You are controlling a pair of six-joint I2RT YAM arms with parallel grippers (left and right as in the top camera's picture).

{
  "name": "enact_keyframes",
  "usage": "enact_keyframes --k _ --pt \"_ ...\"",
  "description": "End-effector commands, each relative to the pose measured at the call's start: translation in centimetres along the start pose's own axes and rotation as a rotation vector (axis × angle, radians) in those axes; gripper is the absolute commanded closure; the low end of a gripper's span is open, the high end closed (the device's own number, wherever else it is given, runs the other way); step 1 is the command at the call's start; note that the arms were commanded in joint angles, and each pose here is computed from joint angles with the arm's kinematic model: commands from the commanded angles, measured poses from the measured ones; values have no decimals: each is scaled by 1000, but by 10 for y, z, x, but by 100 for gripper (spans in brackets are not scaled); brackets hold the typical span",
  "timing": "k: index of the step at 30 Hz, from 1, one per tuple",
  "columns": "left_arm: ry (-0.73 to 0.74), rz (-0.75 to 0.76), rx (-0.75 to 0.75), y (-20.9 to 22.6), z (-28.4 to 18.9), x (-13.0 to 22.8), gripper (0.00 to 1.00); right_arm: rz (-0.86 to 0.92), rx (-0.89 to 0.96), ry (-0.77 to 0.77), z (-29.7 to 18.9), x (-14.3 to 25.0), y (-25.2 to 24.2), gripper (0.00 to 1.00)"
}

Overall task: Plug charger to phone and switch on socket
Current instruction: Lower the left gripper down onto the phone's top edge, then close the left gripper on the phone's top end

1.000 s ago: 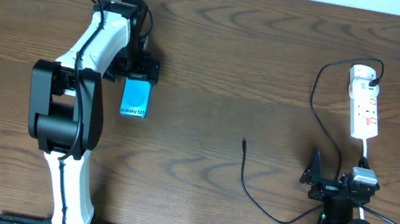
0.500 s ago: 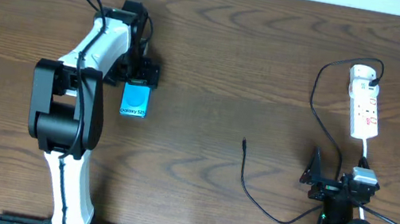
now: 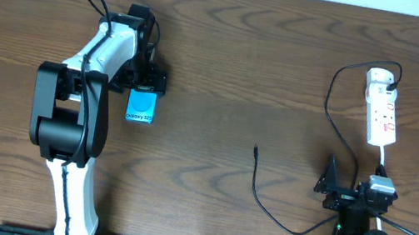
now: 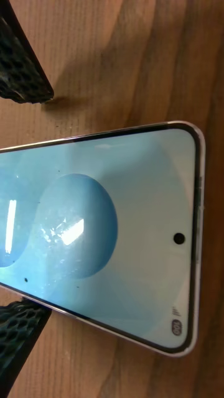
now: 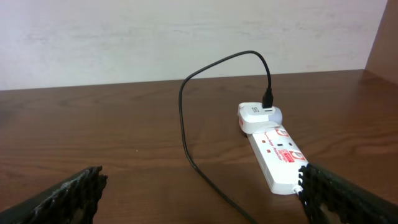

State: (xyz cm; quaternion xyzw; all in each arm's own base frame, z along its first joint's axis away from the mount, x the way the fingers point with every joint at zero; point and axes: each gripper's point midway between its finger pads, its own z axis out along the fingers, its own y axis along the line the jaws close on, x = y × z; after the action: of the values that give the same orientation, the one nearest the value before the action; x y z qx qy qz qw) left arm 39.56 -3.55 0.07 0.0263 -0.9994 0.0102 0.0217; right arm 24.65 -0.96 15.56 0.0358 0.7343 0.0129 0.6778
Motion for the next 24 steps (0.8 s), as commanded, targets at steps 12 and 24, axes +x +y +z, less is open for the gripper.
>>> enact_keyframes --k 12,24 --pt "22 -15 14 -1 13 5 0 12 -8 1 0 1 2 1" --pt "23 -15 14 -1 13 6 0 12 -8 1 0 1 2 1"
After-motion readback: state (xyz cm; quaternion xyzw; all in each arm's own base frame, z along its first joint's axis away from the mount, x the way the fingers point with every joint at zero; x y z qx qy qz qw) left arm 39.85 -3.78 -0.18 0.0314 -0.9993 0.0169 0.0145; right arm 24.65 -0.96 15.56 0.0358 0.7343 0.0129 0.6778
